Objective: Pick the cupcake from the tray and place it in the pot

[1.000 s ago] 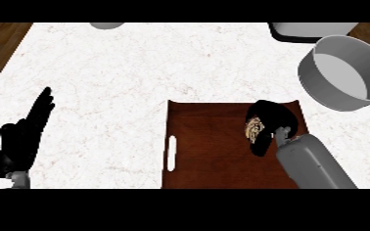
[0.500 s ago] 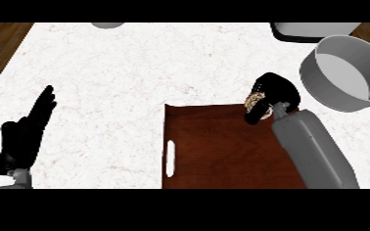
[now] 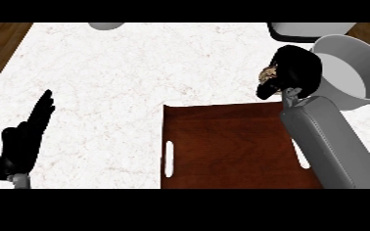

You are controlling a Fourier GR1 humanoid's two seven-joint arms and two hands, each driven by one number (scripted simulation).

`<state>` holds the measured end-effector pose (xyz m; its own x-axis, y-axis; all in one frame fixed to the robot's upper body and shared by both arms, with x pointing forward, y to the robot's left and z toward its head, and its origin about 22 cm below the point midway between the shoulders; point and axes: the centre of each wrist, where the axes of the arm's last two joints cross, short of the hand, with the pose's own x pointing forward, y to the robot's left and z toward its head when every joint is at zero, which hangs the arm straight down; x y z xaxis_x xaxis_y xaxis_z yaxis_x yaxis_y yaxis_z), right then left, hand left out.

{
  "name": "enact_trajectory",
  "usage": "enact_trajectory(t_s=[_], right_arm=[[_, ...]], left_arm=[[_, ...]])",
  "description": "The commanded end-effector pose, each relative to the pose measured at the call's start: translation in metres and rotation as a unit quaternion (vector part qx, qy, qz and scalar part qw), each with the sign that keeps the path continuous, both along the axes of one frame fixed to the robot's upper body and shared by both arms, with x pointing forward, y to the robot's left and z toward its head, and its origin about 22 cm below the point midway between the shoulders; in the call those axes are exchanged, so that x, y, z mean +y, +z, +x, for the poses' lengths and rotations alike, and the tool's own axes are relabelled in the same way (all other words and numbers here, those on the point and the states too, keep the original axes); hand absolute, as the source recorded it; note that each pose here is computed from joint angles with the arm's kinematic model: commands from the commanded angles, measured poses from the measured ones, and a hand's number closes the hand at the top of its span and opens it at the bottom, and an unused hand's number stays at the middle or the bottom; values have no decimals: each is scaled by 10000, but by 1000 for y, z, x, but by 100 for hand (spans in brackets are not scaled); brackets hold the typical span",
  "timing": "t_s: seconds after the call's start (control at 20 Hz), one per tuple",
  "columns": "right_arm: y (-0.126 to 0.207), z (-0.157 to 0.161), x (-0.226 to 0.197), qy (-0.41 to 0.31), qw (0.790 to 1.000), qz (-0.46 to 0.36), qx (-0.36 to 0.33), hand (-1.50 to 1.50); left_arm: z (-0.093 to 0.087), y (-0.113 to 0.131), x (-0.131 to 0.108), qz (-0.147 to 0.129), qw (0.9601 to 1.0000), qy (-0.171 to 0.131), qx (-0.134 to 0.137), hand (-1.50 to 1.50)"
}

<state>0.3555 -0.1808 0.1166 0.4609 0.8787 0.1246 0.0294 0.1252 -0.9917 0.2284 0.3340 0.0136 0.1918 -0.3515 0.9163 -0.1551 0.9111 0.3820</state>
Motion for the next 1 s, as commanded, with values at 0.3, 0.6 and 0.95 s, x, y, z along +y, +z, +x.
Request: enact_trajectory(t_s=[0.3, 0.6, 0.95], right_arm=[[80, -16, -9, -729, 9786, 38, -1923, 150], [101, -31, -58, -887, 9650, 188, -2462, 150], [107, -5, -140, -945, 9573, 378, -2706, 150]], left_arm=[[2, 21, 2, 27, 10000, 24, 45, 0], [-6, 10, 8, -39, 10000, -5, 3, 0], [12, -1, -8, 28, 10000, 18, 22, 0]])
